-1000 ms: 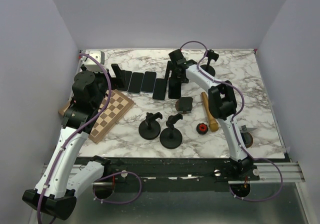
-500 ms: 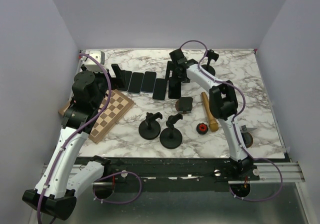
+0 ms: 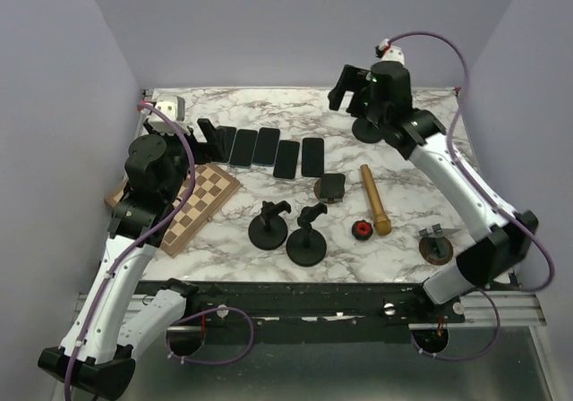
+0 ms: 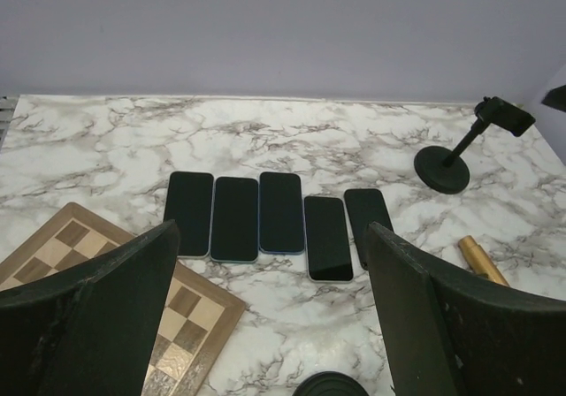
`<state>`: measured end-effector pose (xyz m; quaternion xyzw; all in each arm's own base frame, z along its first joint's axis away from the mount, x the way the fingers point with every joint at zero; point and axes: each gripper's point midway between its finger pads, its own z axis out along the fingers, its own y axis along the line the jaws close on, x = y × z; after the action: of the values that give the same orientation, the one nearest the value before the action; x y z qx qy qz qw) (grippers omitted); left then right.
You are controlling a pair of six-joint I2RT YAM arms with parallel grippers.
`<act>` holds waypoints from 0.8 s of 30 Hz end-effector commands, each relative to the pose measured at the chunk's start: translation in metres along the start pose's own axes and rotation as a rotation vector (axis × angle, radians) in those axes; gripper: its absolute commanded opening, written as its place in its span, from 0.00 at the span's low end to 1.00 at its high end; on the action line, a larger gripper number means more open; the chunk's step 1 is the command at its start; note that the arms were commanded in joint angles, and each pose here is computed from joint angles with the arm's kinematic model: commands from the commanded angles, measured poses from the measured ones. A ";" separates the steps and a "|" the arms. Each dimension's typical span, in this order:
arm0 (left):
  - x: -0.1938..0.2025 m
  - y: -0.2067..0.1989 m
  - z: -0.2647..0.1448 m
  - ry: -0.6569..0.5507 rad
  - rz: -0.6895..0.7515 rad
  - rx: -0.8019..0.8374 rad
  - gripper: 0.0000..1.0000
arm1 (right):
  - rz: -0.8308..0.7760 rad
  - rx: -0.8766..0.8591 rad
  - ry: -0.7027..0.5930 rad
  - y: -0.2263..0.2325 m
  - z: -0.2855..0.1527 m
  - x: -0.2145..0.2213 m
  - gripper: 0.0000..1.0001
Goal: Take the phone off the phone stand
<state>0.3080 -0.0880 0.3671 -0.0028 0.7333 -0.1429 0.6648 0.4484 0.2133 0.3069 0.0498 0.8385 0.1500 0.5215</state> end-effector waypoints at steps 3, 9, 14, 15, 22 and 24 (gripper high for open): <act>-0.020 -0.018 -0.023 -0.133 -0.011 0.087 0.93 | -0.010 -0.051 -0.298 -0.021 -0.092 -0.049 1.00; -0.041 -0.015 -0.051 -0.298 0.006 0.092 0.93 | 0.003 -0.098 -0.635 -0.052 -0.216 -0.090 1.00; -0.062 -0.003 -0.088 -0.508 0.027 0.074 0.93 | 0.043 -0.138 -0.848 -0.075 -0.300 -0.103 1.00; -0.065 0.000 -0.097 -0.544 0.030 0.065 0.93 | 0.051 -0.147 -0.883 -0.079 -0.315 -0.105 1.00; -0.079 0.028 -0.134 -0.708 0.019 -0.053 0.93 | 0.077 -0.131 -0.982 -0.105 -0.372 -0.102 1.00; -0.081 0.035 -0.138 -0.722 0.019 -0.087 0.93 | 0.100 -0.102 -1.006 -0.116 -0.382 -0.101 1.00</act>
<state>0.1973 -0.0347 0.4399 -0.0347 0.4847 -0.1365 0.8632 0.1675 0.0219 0.5292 0.1063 0.4625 0.2110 0.8546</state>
